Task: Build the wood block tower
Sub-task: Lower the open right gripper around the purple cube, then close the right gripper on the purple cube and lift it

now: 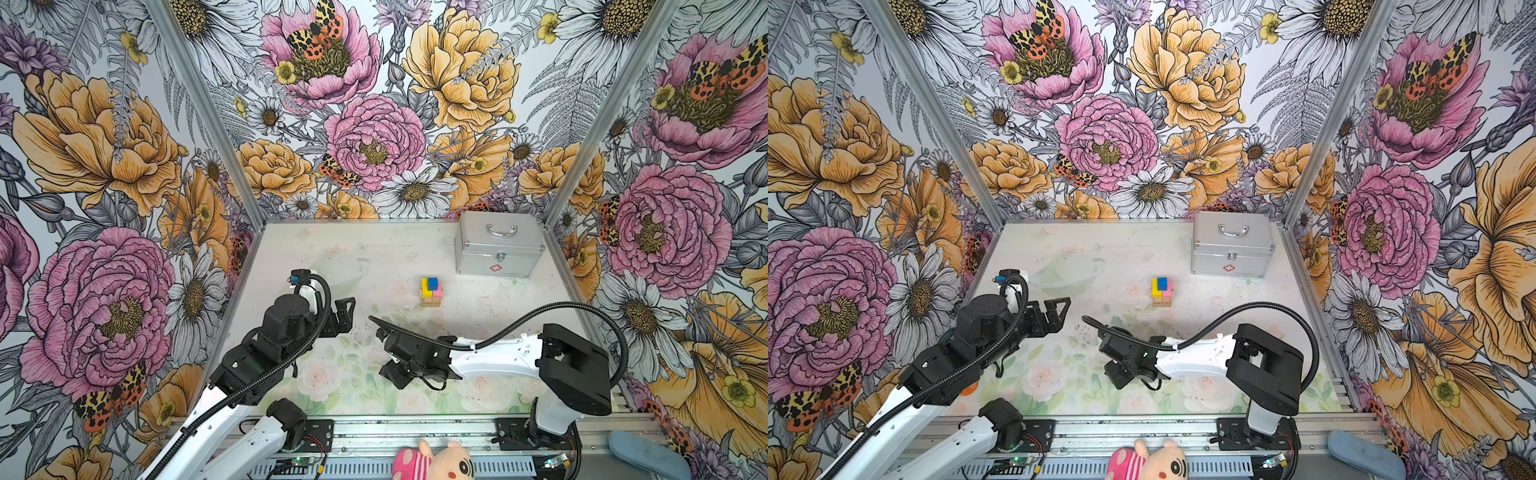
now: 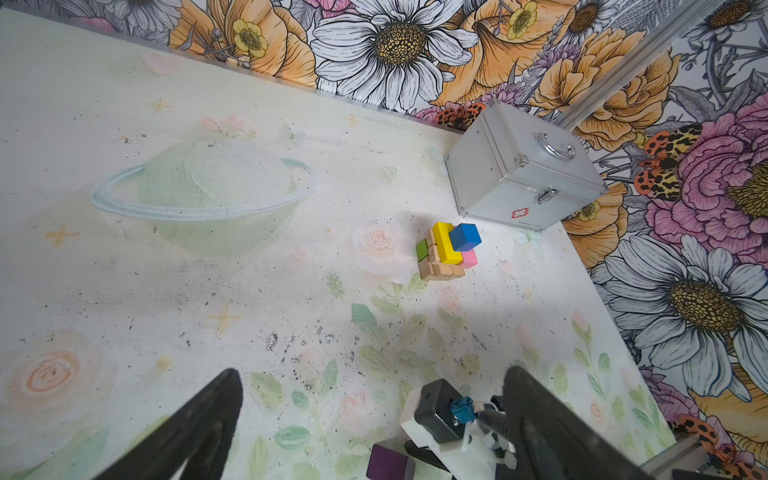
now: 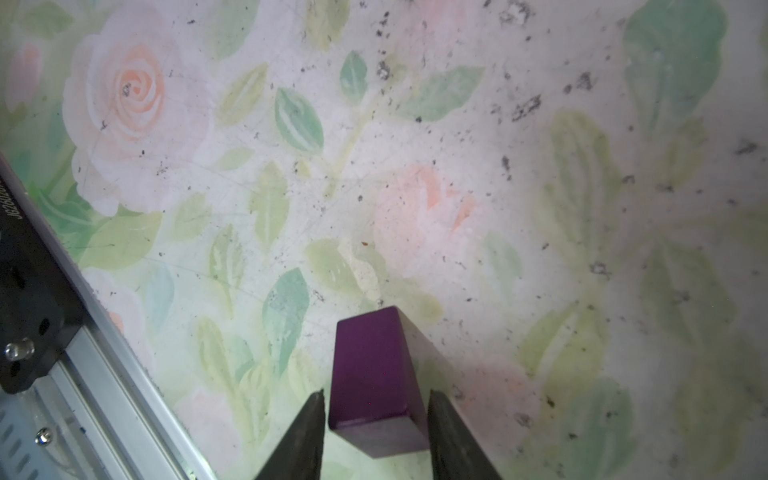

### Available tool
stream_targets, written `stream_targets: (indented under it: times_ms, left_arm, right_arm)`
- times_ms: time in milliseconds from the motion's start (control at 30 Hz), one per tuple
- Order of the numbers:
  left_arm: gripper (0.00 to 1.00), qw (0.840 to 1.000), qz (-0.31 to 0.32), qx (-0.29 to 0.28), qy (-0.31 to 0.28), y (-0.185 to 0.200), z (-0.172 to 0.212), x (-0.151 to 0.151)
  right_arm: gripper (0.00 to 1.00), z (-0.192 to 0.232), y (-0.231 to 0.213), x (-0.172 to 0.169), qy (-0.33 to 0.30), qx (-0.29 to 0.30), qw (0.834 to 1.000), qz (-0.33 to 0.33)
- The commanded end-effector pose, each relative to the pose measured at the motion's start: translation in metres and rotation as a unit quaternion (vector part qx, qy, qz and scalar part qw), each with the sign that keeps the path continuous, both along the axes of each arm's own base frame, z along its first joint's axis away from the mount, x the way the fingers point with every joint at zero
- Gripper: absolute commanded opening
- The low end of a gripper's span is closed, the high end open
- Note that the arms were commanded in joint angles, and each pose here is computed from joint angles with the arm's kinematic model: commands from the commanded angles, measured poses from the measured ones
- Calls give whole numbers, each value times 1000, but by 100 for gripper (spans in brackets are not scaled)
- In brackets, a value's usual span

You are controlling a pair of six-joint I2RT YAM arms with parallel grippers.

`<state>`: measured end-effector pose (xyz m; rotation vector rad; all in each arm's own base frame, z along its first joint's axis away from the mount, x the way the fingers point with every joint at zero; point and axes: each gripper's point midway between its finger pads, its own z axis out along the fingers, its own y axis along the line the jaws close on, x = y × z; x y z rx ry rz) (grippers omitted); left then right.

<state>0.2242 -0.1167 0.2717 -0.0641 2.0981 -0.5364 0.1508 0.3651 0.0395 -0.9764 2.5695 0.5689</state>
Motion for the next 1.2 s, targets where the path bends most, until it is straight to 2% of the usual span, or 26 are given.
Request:
stream_targets:
  times_ms: [0,700,1167]
  left_arm:
    - [99,1000,-7,0,5,0,-5,-2]
    - [99,1000,-6,-1,4,0,-4,-2]
    - [99,1000,-5,-3,5,0,-5,-2]
  right_arm:
    - [42,5,12,0,-8,13,1000,12]
    - [37,-4,6,3,-16,-9,1000,4]
    - [38,-8,-9,14,-42,-51,998,-17]
